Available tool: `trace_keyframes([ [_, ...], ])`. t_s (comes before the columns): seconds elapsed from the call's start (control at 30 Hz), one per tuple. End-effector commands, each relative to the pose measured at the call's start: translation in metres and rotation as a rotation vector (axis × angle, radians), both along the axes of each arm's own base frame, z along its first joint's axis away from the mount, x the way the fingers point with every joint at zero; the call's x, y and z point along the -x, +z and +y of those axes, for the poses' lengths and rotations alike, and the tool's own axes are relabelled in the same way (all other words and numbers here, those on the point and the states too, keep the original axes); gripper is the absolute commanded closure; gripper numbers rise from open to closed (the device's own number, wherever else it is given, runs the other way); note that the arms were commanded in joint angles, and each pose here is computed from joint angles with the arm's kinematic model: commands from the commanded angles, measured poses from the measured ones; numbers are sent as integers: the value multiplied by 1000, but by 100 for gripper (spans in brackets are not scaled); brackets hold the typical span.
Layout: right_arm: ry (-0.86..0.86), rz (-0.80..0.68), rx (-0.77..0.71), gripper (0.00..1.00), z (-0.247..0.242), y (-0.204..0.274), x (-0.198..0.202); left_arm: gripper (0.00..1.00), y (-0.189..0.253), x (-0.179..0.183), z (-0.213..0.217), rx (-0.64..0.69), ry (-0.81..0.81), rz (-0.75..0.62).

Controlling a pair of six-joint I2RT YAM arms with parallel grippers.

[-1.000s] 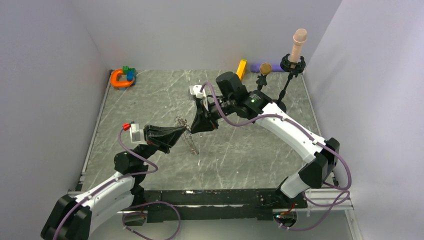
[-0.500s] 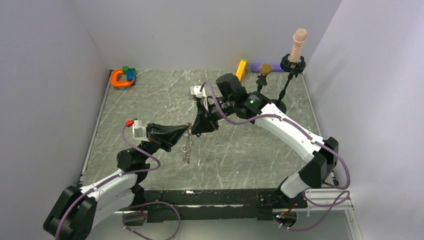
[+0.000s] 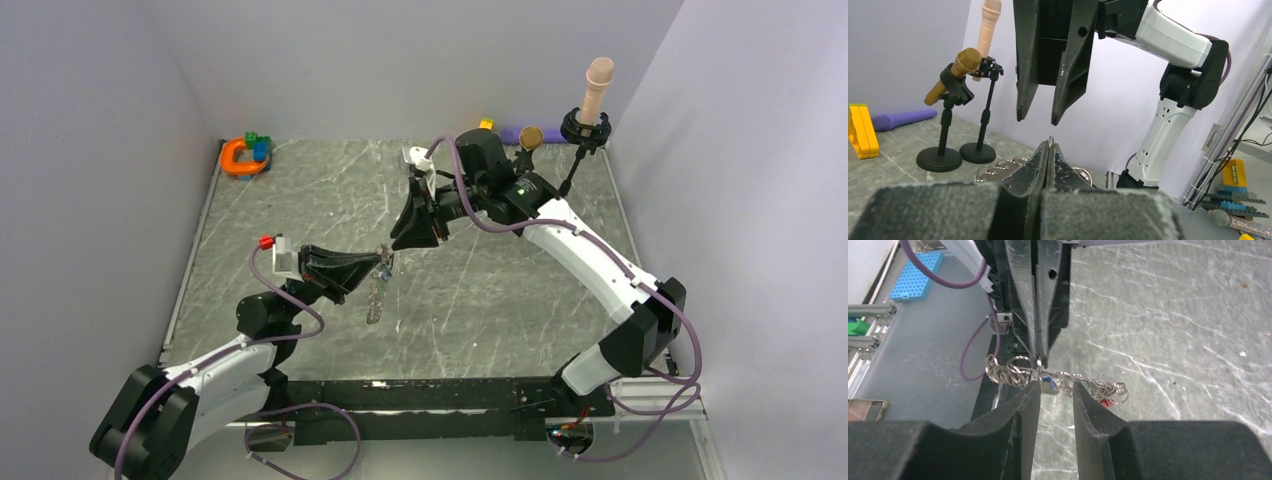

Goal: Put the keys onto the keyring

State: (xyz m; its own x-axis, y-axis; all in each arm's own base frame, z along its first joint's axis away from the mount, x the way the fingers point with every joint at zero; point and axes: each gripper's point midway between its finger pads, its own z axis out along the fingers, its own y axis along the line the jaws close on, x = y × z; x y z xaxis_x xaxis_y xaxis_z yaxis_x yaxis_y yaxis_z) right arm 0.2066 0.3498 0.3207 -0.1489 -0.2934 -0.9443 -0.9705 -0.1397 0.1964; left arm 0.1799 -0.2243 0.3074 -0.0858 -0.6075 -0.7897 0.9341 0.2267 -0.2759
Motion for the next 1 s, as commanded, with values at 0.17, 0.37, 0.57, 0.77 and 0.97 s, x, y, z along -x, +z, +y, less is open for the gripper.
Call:
trace_keyframes([
  [0.17, 91, -17, -76, 71, 9, 20, 26, 100, 51, 22, 7, 96, -35, -201],
  [0.37, 74, -11, -58, 74, 10, 15, 23, 100, 55, 22, 8, 101, -32, -212],
  [0.57, 73, -6, -55, 83, 9, 13, 24, 100, 55, 22, 9, 105, -25, -212],
  [0.77, 72, -8, -42, 79, 11, 8, 25, 100, 56, 23, 10, 110, -22, -215],
  [0.97, 66, -6, -38, 78, 11, 7, 25, 100, 57, 24, 10, 113, -20, -218],
])
